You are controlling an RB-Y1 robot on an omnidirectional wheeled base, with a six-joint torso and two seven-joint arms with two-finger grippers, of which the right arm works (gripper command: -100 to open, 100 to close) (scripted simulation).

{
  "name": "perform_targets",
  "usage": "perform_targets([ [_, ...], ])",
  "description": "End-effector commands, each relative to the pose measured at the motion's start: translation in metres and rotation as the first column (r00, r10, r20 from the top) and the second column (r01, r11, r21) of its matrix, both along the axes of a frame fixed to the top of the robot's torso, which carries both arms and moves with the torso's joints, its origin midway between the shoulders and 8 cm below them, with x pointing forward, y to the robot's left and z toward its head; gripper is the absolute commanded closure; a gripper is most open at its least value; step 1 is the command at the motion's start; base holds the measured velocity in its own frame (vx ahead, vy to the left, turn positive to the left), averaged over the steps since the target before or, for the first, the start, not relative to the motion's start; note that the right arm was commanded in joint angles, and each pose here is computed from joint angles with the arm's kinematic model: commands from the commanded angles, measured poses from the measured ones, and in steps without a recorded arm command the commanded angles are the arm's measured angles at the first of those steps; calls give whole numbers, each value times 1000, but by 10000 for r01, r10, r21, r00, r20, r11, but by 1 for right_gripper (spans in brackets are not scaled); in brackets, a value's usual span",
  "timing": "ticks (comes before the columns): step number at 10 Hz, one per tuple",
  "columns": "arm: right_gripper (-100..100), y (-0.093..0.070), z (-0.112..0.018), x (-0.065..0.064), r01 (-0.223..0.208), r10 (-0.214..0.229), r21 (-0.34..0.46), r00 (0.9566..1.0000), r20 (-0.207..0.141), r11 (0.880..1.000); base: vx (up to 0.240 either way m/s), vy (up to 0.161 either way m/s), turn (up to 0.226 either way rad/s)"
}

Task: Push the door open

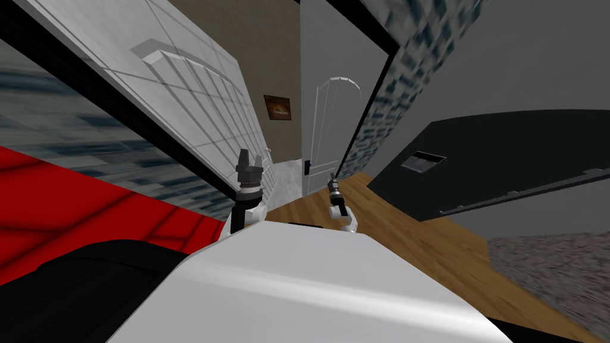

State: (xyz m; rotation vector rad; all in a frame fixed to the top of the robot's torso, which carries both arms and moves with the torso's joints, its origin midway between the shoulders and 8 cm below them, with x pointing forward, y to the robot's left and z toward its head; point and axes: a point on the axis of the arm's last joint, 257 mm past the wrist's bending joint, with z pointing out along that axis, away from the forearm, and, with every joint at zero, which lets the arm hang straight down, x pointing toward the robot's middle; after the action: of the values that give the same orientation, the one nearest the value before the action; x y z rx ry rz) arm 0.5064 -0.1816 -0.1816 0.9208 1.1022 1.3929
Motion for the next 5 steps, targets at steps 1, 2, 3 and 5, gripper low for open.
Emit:
perform_targets([
  [1, -100, 10, -13, 6, -192, 192, -5, 9994, -277, 9998, 84, -70, 112],
  [2, -100, 16, -20, 9, -305, 305, -1, 9986, -425, 9995, 94, -63, 111],
  [3, -100, 23, -27, 13, -419, 418, -1, 9975, -574, 9991, 88, -59, 106],
  [5, -100, 29, -33, 17, -532, 531, -3, 9960, -722, 9986, 60, -59, 65],
])
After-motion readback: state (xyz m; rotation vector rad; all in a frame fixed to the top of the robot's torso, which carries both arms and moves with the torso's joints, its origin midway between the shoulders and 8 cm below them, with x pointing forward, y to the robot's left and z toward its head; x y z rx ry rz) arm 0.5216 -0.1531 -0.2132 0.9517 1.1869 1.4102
